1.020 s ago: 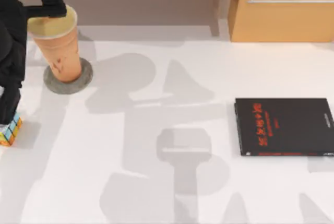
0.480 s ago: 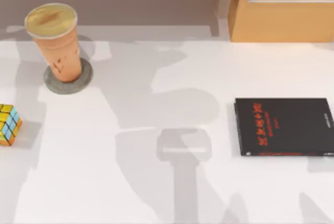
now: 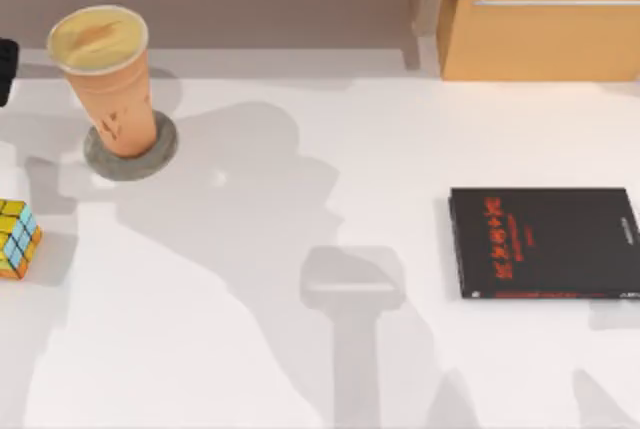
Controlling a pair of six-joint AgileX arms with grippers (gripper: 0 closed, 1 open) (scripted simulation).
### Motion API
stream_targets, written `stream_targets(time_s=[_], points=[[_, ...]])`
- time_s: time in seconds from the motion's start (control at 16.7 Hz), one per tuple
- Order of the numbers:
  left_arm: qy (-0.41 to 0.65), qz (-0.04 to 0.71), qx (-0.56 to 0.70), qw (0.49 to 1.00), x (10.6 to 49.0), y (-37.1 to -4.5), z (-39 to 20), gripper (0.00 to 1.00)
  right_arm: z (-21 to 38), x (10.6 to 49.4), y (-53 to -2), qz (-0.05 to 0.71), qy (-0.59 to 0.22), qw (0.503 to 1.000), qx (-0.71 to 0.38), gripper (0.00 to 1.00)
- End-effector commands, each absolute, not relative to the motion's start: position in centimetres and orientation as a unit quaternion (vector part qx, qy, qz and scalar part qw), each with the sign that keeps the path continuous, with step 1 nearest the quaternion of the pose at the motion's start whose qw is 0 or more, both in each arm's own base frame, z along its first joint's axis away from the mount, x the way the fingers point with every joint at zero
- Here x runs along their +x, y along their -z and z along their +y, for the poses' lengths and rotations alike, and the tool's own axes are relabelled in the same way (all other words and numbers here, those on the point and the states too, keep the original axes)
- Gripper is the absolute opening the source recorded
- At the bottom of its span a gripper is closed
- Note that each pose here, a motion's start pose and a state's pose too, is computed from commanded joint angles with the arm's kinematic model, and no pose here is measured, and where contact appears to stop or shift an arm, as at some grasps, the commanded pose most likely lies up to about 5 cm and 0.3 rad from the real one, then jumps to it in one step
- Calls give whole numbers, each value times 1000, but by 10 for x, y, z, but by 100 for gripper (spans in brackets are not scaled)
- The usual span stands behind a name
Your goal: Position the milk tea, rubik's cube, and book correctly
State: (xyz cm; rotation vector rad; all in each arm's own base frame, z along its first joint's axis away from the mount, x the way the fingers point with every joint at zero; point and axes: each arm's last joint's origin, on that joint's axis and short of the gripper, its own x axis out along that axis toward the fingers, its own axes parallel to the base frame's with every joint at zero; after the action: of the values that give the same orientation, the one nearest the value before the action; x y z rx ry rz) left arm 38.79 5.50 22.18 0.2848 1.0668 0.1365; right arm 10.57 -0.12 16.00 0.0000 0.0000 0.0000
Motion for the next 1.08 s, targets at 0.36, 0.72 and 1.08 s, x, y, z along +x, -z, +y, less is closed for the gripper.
stream_targets(time_s=[0.36, 0.72, 1.08], points=[[34, 673, 79, 734, 356, -207, 45, 100, -1, 106, -160, 0, 0, 1000, 0, 100], [59, 705, 59, 705, 347, -204, 40, 100, -1, 106, -160, 0, 0, 1000, 0, 100], [59, 705, 59, 704, 348, -184, 40, 100, -1, 106, -160, 0, 0, 1000, 0, 100]])
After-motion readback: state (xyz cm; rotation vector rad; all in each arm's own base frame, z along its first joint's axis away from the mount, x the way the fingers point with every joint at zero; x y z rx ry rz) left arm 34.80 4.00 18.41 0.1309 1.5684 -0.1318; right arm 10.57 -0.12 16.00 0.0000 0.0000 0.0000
